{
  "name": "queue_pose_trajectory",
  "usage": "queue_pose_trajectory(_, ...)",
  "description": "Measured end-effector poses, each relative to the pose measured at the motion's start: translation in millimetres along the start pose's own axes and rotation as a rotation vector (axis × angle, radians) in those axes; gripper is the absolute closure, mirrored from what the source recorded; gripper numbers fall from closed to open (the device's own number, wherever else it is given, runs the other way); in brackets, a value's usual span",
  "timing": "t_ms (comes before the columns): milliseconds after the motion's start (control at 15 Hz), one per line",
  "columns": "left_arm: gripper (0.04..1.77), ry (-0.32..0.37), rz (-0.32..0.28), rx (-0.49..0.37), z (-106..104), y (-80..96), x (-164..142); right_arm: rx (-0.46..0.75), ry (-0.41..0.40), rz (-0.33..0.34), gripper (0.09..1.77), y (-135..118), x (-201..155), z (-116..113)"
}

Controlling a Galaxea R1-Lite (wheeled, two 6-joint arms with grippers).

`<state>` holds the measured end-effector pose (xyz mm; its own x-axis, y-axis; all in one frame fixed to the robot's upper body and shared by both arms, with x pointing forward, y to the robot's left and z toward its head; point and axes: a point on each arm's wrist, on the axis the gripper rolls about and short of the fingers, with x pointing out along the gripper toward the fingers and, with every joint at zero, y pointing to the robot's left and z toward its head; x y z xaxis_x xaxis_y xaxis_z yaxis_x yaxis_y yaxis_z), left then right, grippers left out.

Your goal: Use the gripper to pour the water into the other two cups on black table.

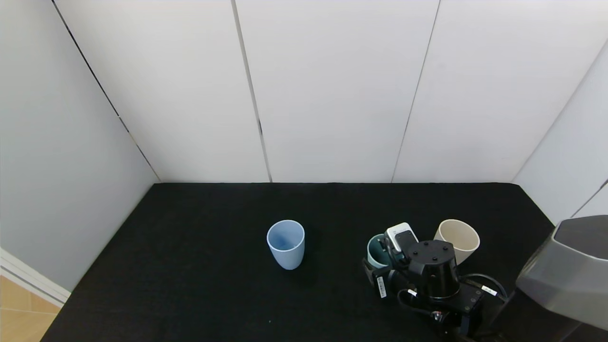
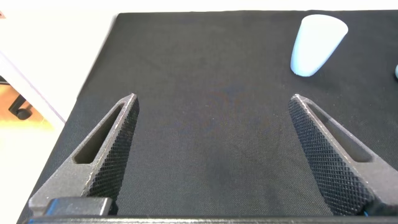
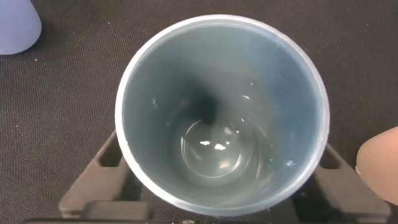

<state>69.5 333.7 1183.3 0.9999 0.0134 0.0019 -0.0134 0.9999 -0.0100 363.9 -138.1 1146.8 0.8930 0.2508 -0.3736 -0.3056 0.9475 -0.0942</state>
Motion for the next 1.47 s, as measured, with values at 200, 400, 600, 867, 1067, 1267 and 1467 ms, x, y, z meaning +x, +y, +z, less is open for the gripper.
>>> queue_pose_trajectory(200,0.09,0.0,0.0,0.0,0.0,0.0,0.0,0.0,-0.001,-0.001,0.4,0.2,0.1,0.1)
queue_pose_trajectory(400,0.09,0.0,0.0,0.0,0.0,0.0,0.0,0.003,-0.007,-0.003,0.32,0.1,-0.1,1.7)
queue_pose_trajectory(600,0.09,0.0,0.0,0.0,0.0,0.0,0.0,0.026,-0.072,-0.002,0.27,-1.1,-4.1,12.4)
queue_pose_trajectory(867,0.09,0.0,0.0,0.0,0.0,0.0,0.0,0.043,-0.139,-0.002,0.22,-5.9,-19.7,32.5)
queue_pose_trajectory(1067,0.09,0.0,0.0,0.0,0.0,0.0,0.0,0.032,-0.167,-0.015,0.2,-15.2,-37.5,51.3)
queue_pose_trajectory(1267,0.09,0.0,0.0,0.0,0.0,0.0,0.0,0.033,-0.171,-0.029,0.18,-27.3,-60.5,70.6)
queue_pose_trajectory(1467,0.09,0.0,0.0,0.0,0.0,0.0,0.0,0.055,-0.206,-0.051,0.17,-40.7,-88.4,86.6)
